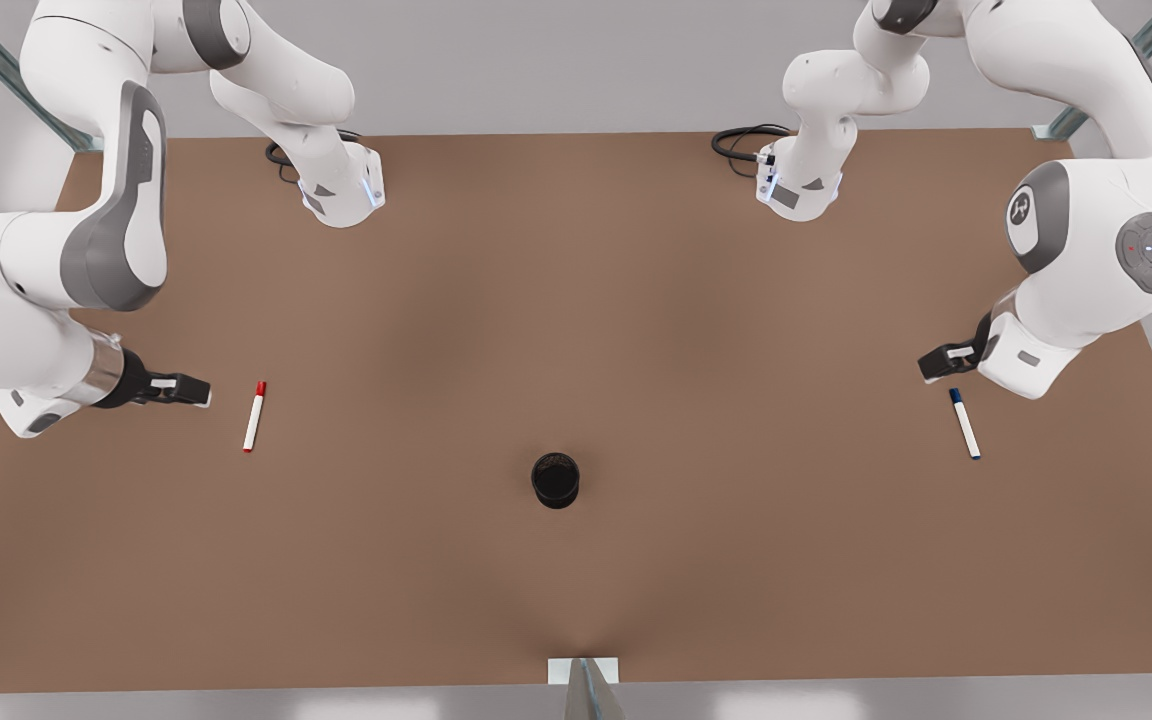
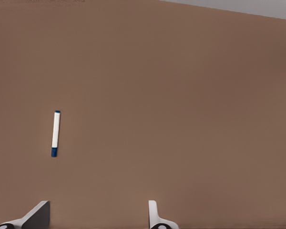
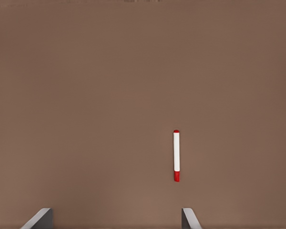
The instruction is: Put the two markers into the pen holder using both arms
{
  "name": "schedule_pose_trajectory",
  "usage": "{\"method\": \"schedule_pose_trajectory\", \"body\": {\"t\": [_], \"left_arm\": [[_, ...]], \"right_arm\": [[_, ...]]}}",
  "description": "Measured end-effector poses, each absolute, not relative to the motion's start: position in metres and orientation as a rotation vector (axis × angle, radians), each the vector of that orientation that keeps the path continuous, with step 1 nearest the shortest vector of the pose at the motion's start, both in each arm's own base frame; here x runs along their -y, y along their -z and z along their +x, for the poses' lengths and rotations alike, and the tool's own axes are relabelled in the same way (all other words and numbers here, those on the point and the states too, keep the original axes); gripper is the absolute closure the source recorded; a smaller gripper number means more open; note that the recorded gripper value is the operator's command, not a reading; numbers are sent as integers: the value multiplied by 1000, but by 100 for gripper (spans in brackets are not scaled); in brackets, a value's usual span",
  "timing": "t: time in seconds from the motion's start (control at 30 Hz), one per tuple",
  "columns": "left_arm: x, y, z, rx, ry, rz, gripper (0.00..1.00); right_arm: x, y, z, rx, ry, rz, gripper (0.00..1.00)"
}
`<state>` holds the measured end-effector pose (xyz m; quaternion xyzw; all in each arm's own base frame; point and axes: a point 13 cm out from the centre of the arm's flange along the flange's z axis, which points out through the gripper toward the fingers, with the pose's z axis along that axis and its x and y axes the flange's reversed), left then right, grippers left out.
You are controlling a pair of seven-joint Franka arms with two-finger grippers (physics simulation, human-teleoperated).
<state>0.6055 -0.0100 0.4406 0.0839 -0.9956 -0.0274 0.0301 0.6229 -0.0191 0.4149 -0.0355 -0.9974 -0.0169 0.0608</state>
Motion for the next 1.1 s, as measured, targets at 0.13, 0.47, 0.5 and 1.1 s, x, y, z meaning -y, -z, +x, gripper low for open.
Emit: {"method": "schedule_pose_trajectory", "body": {"t": [0.13,0.47,0.5,1.1], "left_arm": [[2,-424,609,3060,58,217,0],[-193,-221,595,2989,-55,605,0],[-202,-203,597,2992,-77,623,0],[-251,-73,600,3090,-5,178,13]], "right_arm": [[20,-415,623,3018,52,-114,0],[16,-402,628,3010,57,-111,0],[15,-395,630,3003,64,-110,0],[74,-186,629,2890,146,-282,0]]}}
